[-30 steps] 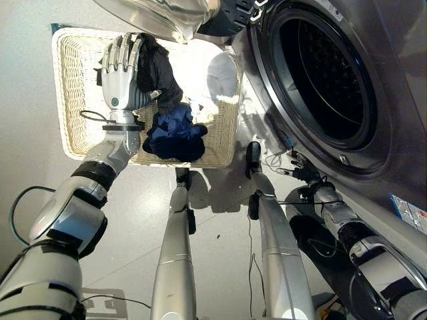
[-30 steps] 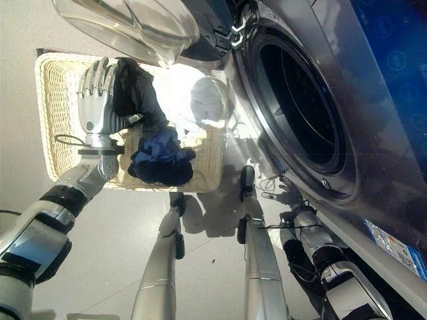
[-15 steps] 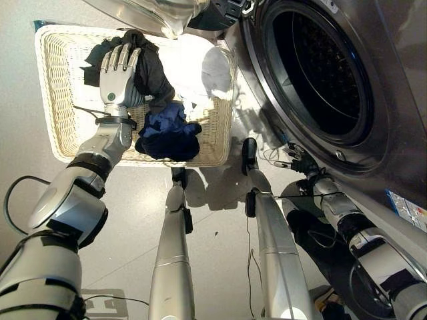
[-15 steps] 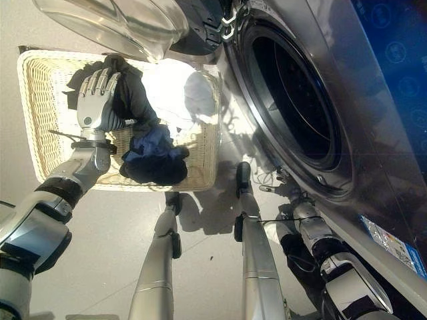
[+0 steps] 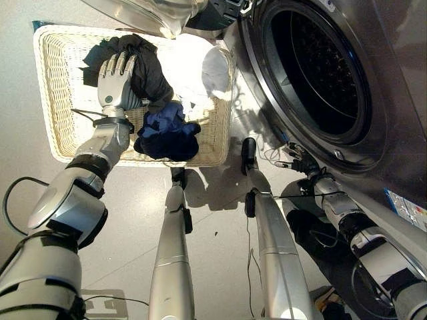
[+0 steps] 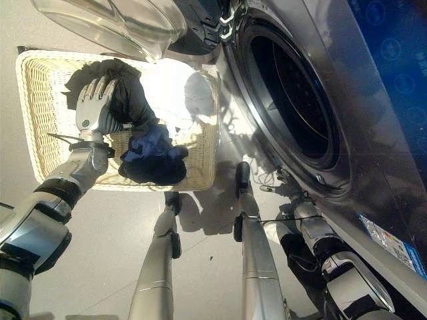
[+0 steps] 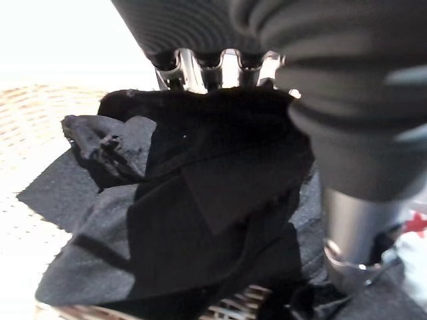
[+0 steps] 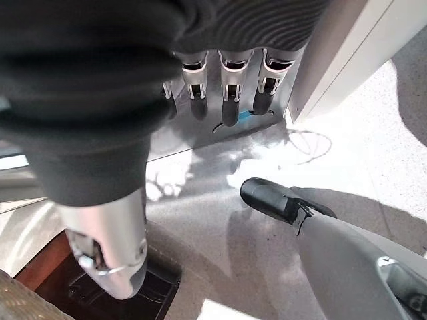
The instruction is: Put the clothes into the washing machine.
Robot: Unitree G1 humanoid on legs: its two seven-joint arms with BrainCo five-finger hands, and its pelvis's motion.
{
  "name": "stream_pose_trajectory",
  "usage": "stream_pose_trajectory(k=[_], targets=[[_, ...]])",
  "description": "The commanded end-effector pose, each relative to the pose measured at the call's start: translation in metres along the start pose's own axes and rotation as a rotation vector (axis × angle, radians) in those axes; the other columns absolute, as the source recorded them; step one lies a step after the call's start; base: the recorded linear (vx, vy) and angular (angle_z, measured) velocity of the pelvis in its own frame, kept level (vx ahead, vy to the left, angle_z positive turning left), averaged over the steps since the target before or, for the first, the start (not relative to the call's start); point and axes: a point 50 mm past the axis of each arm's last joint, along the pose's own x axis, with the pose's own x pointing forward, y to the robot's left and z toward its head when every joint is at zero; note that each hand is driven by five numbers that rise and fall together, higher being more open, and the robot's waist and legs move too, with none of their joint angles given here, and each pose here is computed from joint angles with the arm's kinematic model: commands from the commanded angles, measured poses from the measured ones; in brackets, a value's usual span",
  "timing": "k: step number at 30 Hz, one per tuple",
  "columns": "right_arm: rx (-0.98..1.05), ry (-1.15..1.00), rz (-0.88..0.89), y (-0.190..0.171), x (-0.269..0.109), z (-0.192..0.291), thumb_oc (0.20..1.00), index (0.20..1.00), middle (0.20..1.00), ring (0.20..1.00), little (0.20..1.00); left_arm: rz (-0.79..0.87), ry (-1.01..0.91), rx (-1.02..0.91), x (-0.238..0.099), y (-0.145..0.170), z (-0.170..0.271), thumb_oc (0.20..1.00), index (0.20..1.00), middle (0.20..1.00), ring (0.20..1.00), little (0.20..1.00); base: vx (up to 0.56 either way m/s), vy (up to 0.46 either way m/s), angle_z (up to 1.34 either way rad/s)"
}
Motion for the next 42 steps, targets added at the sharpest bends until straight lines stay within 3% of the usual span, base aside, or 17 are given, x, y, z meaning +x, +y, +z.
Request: stream_pose_trajectory(k=[1, 7, 9, 10, 12, 13, 14, 39, 41, 42], targets=[[0.013, -0.004, 0.007, -0.002, -0.003, -0.002, 1.0, 1.0, 1.0, 1.0, 1.0, 0.006, 0.111, -0.013, -0.002, 0.005, -0.02, 1.0, 1.0, 1.0, 1.0, 1.0, 0.0, 0.0, 0.0], [0.013, -0.014, 0.01, -0.002, -0.002, 0.0, 1.0, 1.0, 1.0, 1.0, 1.0, -0.029, 0.12, -0.011, -0.002, 0.002, -0.019, 1.0, 1.0, 1.0, 1.0, 1.0, 0.0, 0.0, 0.0], [0.013, -0.021, 0.013, -0.001, -0.002, 0.002, 1.0, 1.0, 1.0, 1.0, 1.0, -0.042, 0.125, -0.007, -0.002, 0.0, -0.019, 0.89, 0.89, 0.89, 0.89, 0.89, 0.0, 0.0, 0.0], [0.015, -0.024, 0.015, -0.001, -0.001, 0.004, 1.0, 1.0, 1.0, 1.0, 1.0, -0.048, 0.127, -0.005, -0.002, 0.0, -0.019, 0.595, 0.595, 0.595, 0.595, 0.595, 0.0, 0.0, 0.0], [0.015, -0.029, 0.017, -0.001, -0.001, 0.005, 1.0, 1.0, 1.0, 1.0, 1.0, -0.055, 0.129, -0.002, -0.002, -0.001, -0.02, 0.511, 0.511, 0.511, 0.511, 0.511, 0.0, 0.0, 0.0], [0.016, -0.033, 0.017, -0.001, -0.001, 0.006, 1.0, 1.0, 1.0, 1.0, 1.0, -0.057, 0.129, -0.004, -0.002, -0.001, -0.02, 0.398, 0.398, 0.398, 0.398, 0.398, 0.0, 0.0, 0.0], [0.017, -0.039, 0.02, -0.001, 0.0, 0.008, 1.0, 1.0, 1.0, 1.0, 1.0, -0.064, 0.126, -0.003, -0.002, -0.001, -0.019, 0.2, 0.2, 0.2, 0.2, 0.2, 0.0, 0.0, 0.0], [0.021, -0.067, 0.027, -0.001, 0.0, 0.016, 1.0, 1.0, 1.0, 1.0, 1.0, -0.082, 0.134, -0.003, -0.008, -0.007, -0.019, 0.216, 0.216, 0.216, 0.216, 0.216, 0.0, 0.0, 0.0], [0.019, -0.067, 0.027, -0.001, 0.001, 0.017, 1.0, 1.0, 1.0, 1.0, 1.0, -0.067, 0.136, -0.007, -0.008, -0.006, -0.019, 0.799, 0.799, 0.799, 0.799, 0.799, 0.0, 0.0, 0.0], [0.018, -0.065, 0.027, -0.002, 0.001, 0.017, 1.0, 1.0, 1.0, 1.0, 1.0, -0.056, 0.135, -0.01, -0.007, -0.005, -0.019, 1.0, 1.0, 1.0, 1.0, 1.0, 0.0, 0.0, 0.0]])
